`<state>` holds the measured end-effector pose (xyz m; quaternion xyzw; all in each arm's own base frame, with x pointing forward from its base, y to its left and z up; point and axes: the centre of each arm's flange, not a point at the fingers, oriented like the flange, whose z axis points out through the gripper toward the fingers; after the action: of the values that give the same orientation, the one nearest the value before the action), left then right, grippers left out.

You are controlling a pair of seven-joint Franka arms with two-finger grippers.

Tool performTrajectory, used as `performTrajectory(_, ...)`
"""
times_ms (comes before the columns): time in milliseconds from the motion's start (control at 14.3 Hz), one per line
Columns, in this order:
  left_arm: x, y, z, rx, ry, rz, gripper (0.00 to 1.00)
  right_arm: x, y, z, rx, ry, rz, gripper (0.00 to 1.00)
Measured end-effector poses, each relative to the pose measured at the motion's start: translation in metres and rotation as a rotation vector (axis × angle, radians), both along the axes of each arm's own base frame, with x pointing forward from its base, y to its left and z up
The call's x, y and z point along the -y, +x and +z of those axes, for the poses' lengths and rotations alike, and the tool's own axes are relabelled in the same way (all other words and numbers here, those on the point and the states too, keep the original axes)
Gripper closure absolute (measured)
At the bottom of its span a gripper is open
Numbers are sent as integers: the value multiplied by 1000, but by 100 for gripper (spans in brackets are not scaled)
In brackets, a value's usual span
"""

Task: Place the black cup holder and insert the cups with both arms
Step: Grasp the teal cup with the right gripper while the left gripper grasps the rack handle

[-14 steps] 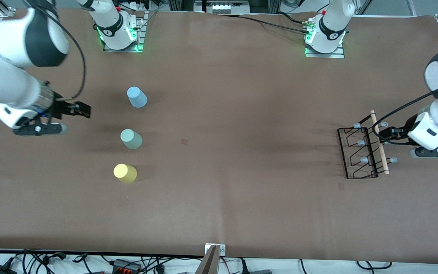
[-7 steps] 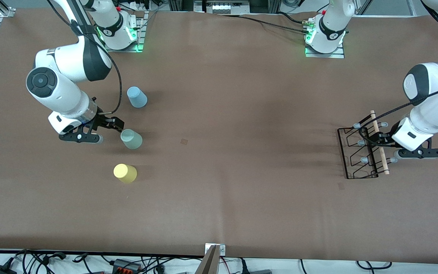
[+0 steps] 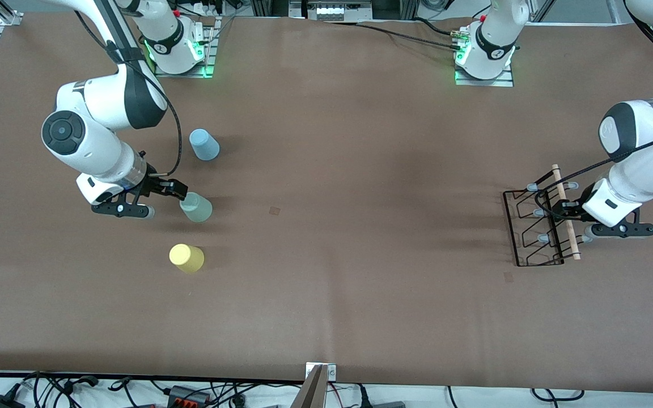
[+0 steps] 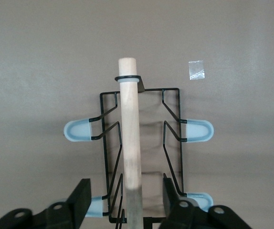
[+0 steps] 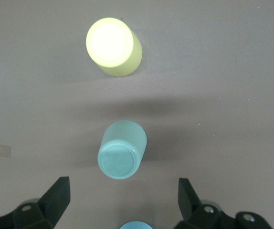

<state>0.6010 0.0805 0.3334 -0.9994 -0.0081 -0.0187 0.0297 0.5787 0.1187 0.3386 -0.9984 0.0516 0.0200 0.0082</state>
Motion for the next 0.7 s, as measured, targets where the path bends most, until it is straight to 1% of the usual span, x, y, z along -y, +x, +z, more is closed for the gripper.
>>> performTrajectory(210,0,0,-3,-4,-1,-1,70,-1,3,-16,-6,1,0,0)
performTrajectory(280,1,0,-3,-4,-1,-3,79,-2,3,-20,-9,1,2,0)
performTrajectory(351,1,0,-3,-5,-1,-3,84,-2,3,-22,-12,1,3,0)
performTrajectory(701,1,1,-2,-2,-1,-3,84,-3,3,-23,-7,2,5,0)
